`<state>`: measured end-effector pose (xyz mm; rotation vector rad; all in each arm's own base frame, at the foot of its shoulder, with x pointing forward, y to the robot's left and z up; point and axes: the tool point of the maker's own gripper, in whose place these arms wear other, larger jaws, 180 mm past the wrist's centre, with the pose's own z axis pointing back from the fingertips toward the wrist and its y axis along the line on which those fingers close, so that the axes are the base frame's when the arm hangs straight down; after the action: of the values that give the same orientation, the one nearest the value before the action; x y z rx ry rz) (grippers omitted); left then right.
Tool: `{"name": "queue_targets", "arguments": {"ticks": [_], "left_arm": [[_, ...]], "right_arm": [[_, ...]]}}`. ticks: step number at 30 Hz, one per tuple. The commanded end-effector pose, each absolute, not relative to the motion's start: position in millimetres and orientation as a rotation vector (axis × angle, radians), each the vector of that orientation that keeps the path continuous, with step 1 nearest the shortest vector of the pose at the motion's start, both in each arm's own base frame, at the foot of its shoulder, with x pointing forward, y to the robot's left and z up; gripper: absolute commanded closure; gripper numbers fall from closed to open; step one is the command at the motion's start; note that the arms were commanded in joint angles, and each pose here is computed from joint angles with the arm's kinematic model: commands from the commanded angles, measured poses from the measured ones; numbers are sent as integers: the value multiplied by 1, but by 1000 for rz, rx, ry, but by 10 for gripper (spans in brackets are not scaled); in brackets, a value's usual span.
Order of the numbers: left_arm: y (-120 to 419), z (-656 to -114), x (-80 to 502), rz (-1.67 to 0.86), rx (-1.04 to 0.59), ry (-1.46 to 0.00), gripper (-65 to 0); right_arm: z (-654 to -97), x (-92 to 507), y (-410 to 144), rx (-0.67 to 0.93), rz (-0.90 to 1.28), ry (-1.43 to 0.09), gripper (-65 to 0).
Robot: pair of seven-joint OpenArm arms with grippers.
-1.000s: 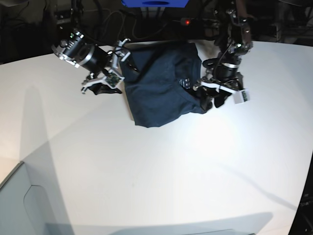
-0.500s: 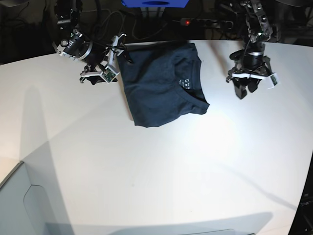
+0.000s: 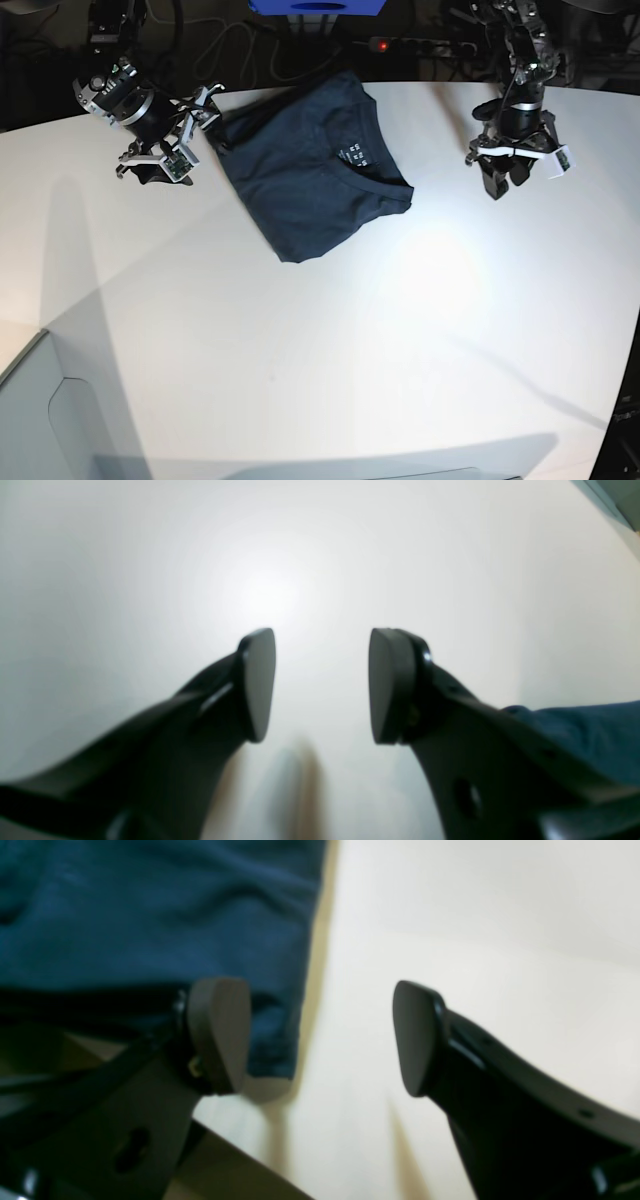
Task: Fold the T-shirt properly
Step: 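Grasp the shirt corner with the right gripper and pull it outward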
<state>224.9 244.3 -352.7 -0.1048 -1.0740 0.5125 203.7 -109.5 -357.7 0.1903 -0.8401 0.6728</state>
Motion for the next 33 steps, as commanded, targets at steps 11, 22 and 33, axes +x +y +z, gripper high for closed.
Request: {"name": "queue_targets", "arguments": {"ticks": [11,22,33], "left_arm": [[247,-349,211,496,-87,-1075,-293],[277,-354,181,539,5,-1037,-293],[276,-355,178,542,5,-1029,-293]], "right_arm": [[-304,263,-32,326,798,-1079,-203],[-339,310,-11,414,786,-1009,-2],[-390,327,-9,523,691,-919,-2]]}}
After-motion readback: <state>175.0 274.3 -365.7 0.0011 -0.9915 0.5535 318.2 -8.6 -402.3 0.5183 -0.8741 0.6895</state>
